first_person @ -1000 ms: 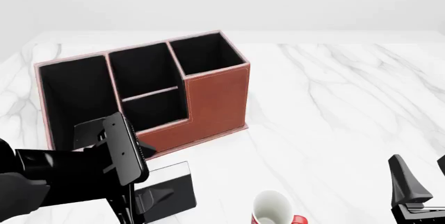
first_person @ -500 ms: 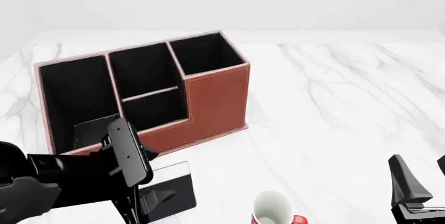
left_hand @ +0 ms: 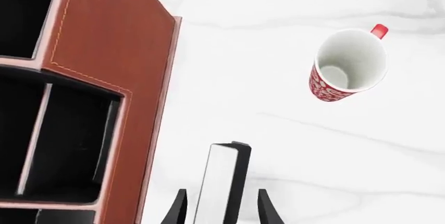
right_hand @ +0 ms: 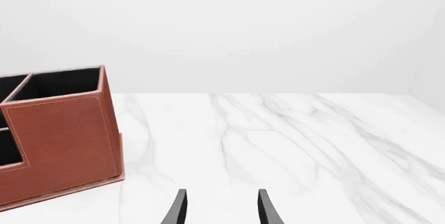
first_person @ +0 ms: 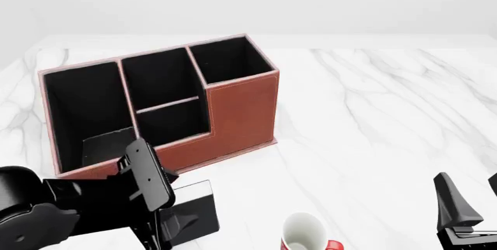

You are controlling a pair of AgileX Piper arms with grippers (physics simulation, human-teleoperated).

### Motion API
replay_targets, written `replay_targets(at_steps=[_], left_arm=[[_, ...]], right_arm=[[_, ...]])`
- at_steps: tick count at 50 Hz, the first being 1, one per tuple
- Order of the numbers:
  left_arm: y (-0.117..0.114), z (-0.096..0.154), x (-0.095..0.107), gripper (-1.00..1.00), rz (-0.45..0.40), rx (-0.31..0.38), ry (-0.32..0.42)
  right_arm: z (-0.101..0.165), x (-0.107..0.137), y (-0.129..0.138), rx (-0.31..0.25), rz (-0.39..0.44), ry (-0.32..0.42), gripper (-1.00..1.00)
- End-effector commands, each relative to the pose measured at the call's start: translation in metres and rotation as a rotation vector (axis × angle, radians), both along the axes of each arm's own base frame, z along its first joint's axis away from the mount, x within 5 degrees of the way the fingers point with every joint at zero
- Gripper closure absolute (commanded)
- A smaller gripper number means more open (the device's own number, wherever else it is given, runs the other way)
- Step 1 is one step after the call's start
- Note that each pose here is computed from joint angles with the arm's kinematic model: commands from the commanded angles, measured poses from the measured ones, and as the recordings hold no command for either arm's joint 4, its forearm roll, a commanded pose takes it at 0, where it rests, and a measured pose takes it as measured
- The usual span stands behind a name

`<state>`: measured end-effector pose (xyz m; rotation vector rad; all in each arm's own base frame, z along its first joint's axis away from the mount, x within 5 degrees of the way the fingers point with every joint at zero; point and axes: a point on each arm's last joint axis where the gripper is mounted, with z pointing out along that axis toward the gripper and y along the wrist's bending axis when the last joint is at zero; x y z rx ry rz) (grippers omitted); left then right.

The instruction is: Pick up the book and place it in the front compartment of the caddy.

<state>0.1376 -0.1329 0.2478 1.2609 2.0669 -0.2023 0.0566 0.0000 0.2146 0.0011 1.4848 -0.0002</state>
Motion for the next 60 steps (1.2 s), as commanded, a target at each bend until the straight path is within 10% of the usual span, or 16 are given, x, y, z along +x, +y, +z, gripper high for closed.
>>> replay_targets(at_steps=[1, 41, 42, 60], left_arm=[[0.001, -0.008, 0.004, -1.0, 0.059, -0.024, 0.026], [0.0, -0.049, 0.009, -1.0, 0.075, -0.005, 0.05], [0.0, -0.049, 0.008, 1.0, 0.067, -0.003, 0.048], [-0.009, -0.008, 0.003, 1.0, -0.087, 0.05, -0.034]], right_arm=[[0.0, 0.0, 0.0, 0.0, 0.0, 0.0, -1.0], [0.0, 0.0, 0.0, 0.0, 0.0, 0.0, -1.0], [0.0, 0.0, 0.0, 0.0, 0.0, 0.0, -1.0], [0.0, 0.0, 0.0, 0.0, 0.0, 0.0, -1.0]])
